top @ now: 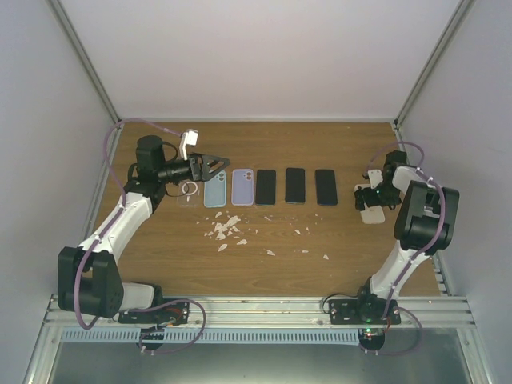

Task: Take the phone out of the phone case
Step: Pick up the phone at the center of the board.

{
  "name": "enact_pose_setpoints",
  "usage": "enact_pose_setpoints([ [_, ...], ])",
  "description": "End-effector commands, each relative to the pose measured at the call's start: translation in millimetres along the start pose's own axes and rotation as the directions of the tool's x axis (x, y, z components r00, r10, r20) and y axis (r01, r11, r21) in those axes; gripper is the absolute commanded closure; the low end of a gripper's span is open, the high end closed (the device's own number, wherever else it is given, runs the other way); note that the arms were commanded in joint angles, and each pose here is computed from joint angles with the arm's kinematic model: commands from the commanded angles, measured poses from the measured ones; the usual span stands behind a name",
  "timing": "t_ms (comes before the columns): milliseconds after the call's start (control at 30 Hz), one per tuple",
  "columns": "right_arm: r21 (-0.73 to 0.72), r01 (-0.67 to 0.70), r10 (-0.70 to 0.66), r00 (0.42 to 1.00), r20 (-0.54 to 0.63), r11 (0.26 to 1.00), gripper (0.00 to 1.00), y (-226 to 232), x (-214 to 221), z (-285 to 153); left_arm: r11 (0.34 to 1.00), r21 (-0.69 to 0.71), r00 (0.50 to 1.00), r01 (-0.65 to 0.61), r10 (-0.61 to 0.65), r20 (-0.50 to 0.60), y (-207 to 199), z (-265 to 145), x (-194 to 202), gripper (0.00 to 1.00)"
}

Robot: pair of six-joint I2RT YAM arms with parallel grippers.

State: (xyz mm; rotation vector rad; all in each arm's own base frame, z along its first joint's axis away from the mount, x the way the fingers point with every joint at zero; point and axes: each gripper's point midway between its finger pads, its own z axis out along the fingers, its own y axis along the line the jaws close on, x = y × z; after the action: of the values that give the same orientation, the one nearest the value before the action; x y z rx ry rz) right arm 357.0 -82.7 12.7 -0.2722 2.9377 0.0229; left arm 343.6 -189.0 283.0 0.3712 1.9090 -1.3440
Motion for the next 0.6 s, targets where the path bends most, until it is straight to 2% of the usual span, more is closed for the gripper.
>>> enact_pose_setpoints([
  [0,-0.059,-0.038,0.028,0.986,-0.164,0.998,0.01,12.0,45.9,39.1,0.999,0.022,0.999,-0.041,0.041,0.028,-5.0,-3.1,-10.7,0.01],
  [233,-0.072,-0.037,0.024,0.984,-0.175,0.997,0.07,14.9,50.9,44.6,0.999,0.018,0.999,-0.035,0.034,0.032,-2.9,-3.9,-9.6,0.01],
  [567,-0.030,-0.022,0.017,0.989,-0.144,0.999,0.32,7.9,43.2,34.2,0.999,0.001,0.999,-0.037,0.037,0.032,0.7,-3.5,-10.1,0.01],
])
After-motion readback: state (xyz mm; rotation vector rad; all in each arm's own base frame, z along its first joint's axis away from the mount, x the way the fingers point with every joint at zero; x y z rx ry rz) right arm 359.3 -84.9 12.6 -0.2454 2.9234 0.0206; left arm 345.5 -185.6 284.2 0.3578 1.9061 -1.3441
